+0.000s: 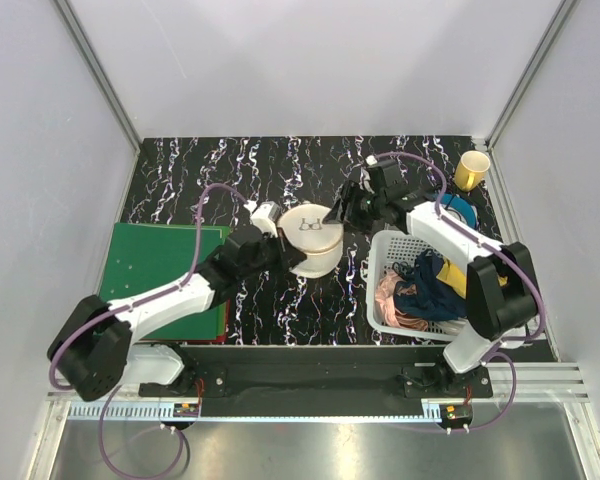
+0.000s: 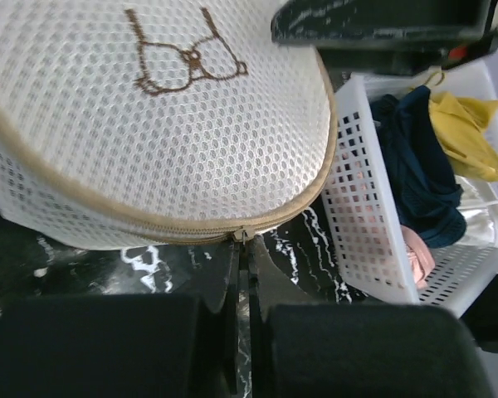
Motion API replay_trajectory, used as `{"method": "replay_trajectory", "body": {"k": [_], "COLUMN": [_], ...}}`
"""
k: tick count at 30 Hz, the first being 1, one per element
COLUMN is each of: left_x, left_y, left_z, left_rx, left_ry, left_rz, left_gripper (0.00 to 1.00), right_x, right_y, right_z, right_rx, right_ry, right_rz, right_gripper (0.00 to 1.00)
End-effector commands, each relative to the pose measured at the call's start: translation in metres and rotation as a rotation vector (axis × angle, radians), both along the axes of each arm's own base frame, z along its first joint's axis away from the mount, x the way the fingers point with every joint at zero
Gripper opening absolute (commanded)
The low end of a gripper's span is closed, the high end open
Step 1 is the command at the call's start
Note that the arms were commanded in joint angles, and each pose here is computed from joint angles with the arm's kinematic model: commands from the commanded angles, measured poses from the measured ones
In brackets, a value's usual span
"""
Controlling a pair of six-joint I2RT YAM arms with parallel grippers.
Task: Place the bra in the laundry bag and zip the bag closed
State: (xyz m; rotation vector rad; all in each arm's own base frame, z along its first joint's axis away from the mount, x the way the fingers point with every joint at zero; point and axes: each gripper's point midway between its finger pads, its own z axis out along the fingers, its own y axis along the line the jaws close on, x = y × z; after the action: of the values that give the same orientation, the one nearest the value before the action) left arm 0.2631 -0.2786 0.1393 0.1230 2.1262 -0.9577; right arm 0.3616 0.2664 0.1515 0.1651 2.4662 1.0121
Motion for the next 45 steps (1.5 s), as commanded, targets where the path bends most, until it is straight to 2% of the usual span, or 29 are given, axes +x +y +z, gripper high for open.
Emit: {"method": "replay_trajectory", "body": {"k": [1,2,4,6,11,13,15,18,19,23,29,32,33,34,35,37,38,39,42,43,45], "left_x": [0.007,0.005,0.006,0.004,0.000,-0.001,-0.001,-0.003,-0.003,-0.007,-0.010,-0.009,-0.008,-0.005,-0.004,0.009,0.007,0.010,0.020,0.028,0.029], "left_y": [-0.034,-0.038,-0.044,-0.052,-0.060,-0.061,-0.062,-0.064,-0.064,-0.064,-0.063,-0.064,-0.063,-0.060,-0.055,-0.035,-0.018,-0.007,0.040,0.054,0.066], "left_z": [0.029,0.028,0.026,0.028,0.030,0.030,0.031,0.031,0.029,0.023,0.018,0.019,0.018,0.017,0.010,-0.002,-0.024,-0.032,-0.050,-0.043,-0.040], "left_rx": [-0.159,-0.166,-0.163,-0.167,-0.163,-0.161,-0.163,-0.161,-0.158,-0.153,-0.145,-0.143,-0.131,-0.117,-0.084,-0.041,0.005,-0.005,-0.013,-0.011,0.026], "left_ry": [-0.032,-0.029,-0.025,-0.030,-0.032,-0.034,-0.036,-0.035,-0.034,-0.023,-0.020,-0.023,-0.026,-0.028,-0.007,0.047,0.123,0.166,0.201,0.174,0.149], "left_rz": [-0.072,-0.088,-0.097,-0.109,-0.112,-0.110,-0.110,-0.114,-0.112,-0.115,-0.116,-0.122,-0.123,-0.104,-0.089,-0.011,0.029,0.071,0.188,0.230,0.236], "left_gripper": [0.00,0.00,0.00,0.00,0.00,0.00,0.00,0.00,0.00,0.00,0.00,0.00,0.00,0.00,0.00,0.00,0.00,0.00,0.00,0.00,0.00], "right_x": [-0.037,-0.043,-0.055,-0.057,-0.070,-0.076,-0.073,-0.072,-0.070,-0.063,-0.061,-0.062,-0.061,-0.060,-0.059,-0.056,-0.053,-0.049,-0.047,-0.052,-0.052], "right_y": [-0.052,-0.053,-0.055,-0.060,-0.052,-0.036,-0.026,-0.014,-0.013,-0.009,0.001,0.001,0.000,-0.002,-0.003,-0.008,-0.011,-0.014,-0.004,0.002,0.007], "right_z": [-0.013,-0.005,-0.010,0.000,0.015,0.013,0.013,0.008,0.006,0.000,-0.002,-0.005,-0.005,-0.005,-0.005,-0.004,-0.003,-0.001,0.008,0.004,0.005], "right_rx": [-0.233,-0.214,-0.198,-0.198,-0.085,-0.022,0.056,0.158,0.165,0.161,0.189,0.188,0.188,0.181,0.177,0.165,0.168,0.176,0.192,0.189,0.183], "right_ry": [0.029,0.015,0.045,0.018,0.055,0.056,0.062,0.074,0.070,0.058,0.068,0.073,0.071,0.062,0.055,0.037,0.034,0.031,-0.007,-0.011,-0.010], "right_rz": [-0.075,-0.082,-0.109,-0.161,-0.228,-0.237,-0.299,-0.355,-0.382,-0.394,-0.388,-0.389,-0.394,-0.398,-0.396,-0.353,-0.333,-0.310,-0.093,0.009,0.058], "right_gripper": [0.70,0.76,0.80,0.91,0.90,0.84,0.82,0.70,0.65,0.58,0.52,0.33,0.15,0.05,0.00,0.00,0.00,0.00,0.00,0.00,0.00]}}
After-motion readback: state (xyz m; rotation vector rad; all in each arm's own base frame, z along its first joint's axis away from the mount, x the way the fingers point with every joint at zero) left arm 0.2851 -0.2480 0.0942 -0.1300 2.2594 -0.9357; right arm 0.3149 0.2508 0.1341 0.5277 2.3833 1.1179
